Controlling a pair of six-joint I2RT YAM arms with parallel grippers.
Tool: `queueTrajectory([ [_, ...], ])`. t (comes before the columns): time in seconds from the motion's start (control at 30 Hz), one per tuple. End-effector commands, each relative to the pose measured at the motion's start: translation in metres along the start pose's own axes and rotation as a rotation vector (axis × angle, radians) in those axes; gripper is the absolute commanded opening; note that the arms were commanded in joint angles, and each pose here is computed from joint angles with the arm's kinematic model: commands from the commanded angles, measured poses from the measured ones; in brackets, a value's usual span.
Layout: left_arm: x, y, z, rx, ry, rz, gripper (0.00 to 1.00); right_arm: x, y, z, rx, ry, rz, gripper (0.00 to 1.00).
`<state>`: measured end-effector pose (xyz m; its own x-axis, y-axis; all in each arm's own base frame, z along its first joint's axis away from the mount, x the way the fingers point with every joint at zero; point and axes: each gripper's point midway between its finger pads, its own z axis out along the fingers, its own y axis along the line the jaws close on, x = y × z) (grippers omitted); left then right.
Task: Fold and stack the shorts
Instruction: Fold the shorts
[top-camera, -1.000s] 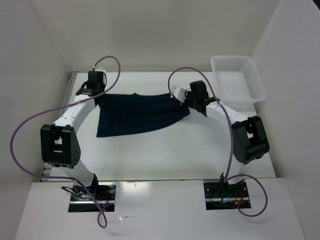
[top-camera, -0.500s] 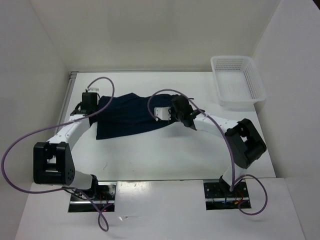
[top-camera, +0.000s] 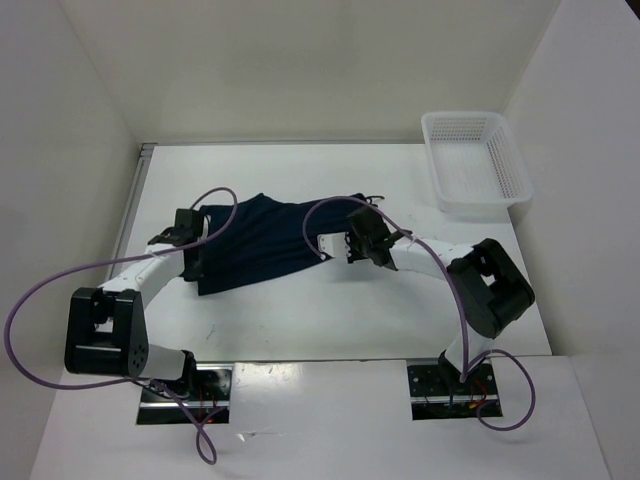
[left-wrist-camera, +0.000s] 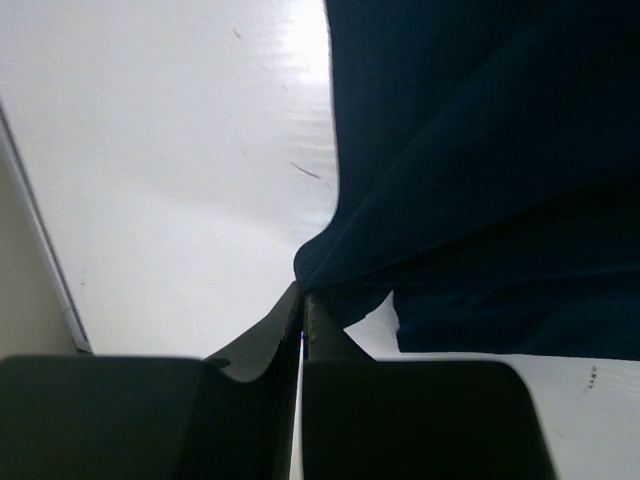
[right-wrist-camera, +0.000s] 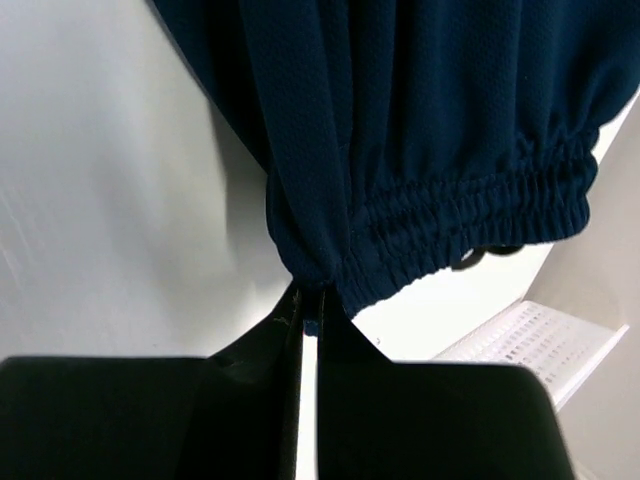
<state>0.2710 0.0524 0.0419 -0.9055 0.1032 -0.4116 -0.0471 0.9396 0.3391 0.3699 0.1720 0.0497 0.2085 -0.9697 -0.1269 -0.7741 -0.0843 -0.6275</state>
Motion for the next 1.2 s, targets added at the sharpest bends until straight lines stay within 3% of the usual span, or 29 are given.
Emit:
queueTrajectory([
  [0.0,-0.053,0.02,-0.028,-0.009,-0.124,-0.065,0.0,0.012,-0.039,-0.018,0.098,0.025,0.053,0.0],
  [0.13,-0.09,0.03,-0.051,-0.004,-0.193,-0.088,0.0,0.029,-0.068,-0.027,0.157,0.061,0.086,0.0],
  [0.23,-0.092,0.023,-0.063,0.02,-0.206,-0.065,0.0,0.032,-0.075,-0.029,0.171,0.064,0.096,0.0],
  [0.5,-0.019,-0.027,-0.064,0.131,-0.043,0.124,0.0,0.034,-0.065,-0.022,0.136,0.076,0.081,0.0],
  [0.57,0.004,-0.034,-0.063,0.154,0.024,0.168,0.06,0.037,-0.054,-0.02,0.102,0.088,0.076,0.0],
  [0.67,0.031,-0.032,-0.054,0.132,0.096,0.195,0.18,0.041,-0.039,-0.018,0.049,0.097,0.043,0.39],
  [0.7,0.039,-0.029,-0.053,0.118,0.119,0.204,0.28,0.04,-0.041,-0.021,0.057,0.094,0.044,0.48],
  [0.8,0.051,-0.029,-0.051,0.118,0.157,0.218,0.36,0.04,-0.039,-0.031,0.046,0.087,0.057,0.52],
  [0.83,0.048,-0.03,-0.053,0.128,0.149,0.214,0.4,0.04,-0.039,-0.034,0.045,0.087,0.069,0.52],
  [0.97,0.038,-0.026,-0.062,0.134,0.137,0.197,0.42,0.055,-0.051,-0.051,0.07,0.09,0.191,0.52],
  [1.1,-0.03,-0.019,-0.055,0.122,-0.031,0.084,0.42,0.016,-0.107,-0.076,0.132,-0.115,0.419,0.48],
  [1.17,-0.06,-0.023,-0.051,0.14,-0.092,0.054,0.42,-0.006,-0.119,-0.077,0.141,-0.186,0.432,0.44],
])
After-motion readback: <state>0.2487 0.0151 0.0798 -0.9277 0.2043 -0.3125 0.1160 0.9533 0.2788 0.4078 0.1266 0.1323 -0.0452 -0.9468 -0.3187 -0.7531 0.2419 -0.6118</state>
